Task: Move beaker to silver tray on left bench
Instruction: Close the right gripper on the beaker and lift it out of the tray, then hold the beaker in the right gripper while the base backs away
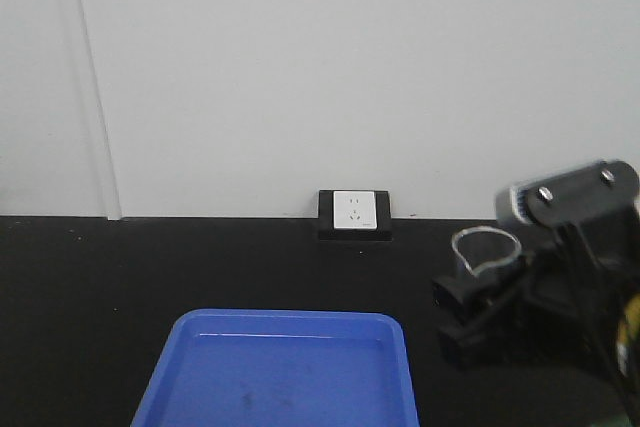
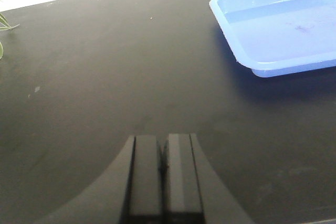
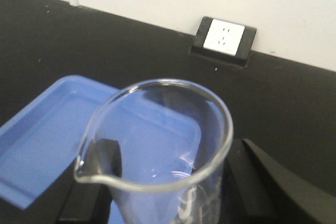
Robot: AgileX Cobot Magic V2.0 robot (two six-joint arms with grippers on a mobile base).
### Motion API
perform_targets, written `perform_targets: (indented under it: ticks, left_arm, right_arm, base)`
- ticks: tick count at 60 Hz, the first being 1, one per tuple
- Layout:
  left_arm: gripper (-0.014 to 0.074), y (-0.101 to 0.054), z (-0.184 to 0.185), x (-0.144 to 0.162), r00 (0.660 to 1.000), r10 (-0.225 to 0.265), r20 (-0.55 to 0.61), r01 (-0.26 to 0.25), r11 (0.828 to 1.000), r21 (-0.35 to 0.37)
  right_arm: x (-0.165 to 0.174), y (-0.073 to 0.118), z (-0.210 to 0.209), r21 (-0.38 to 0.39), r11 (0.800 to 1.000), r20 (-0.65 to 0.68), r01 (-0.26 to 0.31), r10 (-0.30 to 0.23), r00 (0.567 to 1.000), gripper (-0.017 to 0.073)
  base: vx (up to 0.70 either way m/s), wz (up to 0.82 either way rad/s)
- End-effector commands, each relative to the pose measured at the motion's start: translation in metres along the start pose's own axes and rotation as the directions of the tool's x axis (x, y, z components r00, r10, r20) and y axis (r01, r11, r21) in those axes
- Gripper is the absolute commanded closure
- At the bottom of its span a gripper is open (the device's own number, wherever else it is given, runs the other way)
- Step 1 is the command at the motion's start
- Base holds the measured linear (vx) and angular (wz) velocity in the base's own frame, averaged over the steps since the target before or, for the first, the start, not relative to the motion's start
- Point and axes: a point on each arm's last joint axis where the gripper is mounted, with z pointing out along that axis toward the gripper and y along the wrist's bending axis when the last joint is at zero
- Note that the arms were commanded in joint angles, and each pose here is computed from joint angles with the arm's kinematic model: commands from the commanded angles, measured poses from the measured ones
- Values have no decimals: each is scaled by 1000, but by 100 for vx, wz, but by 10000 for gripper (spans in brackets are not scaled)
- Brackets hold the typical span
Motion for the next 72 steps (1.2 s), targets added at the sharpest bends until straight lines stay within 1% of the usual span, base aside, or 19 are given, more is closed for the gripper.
perform_targets:
  ticks: [1,3,9,14,21,26,32,72]
  left_arm:
    - [592,-1,2,-2,998,-1,70,1,1000,3]
    - [592,-1,2,-2,998,-1,70,1,1000,3]
    - [592,-1,2,-2,998,-1,70,1,1000,3]
    - [592,-1,2,-2,998,-1,70,1,1000,3]
    - [592,-1,2,-2,998,-1,70,1,1000,3]
    - [592,-1,2,-2,998,-1,70,1,1000,3]
    - [592,-1,2,-2,998,-1,70,1,1000,3]
    - [592,-1,2,-2,998,-1,70,1,1000,3]
  right_arm:
    - [10,-2,-29,-47,999,140,-4,11,990,571]
    - [18,-3,-38,-51,999,150,-14,21,988,571]
    - [50,-8,-56,-50,999,142,-11,18,990,571]
    - [75,-11,-74,-51,999,164,-17,25,986,571]
    - [100,-15,-88,-52,998,186,-18,28,982,571]
    - [110,-16,-93,-50,999,201,-9,19,979,571]
    - [115,-17,-96,-41,999,215,11,-2,977,571]
    - [117,-18,-96,-32,999,198,7,-1,980,571]
  base:
    - [0,0]
    - [0,0]
    - [0,0]
    - [0,0]
    - [0,0]
    - [0,0]
    - [0,0]
    - [0,0]
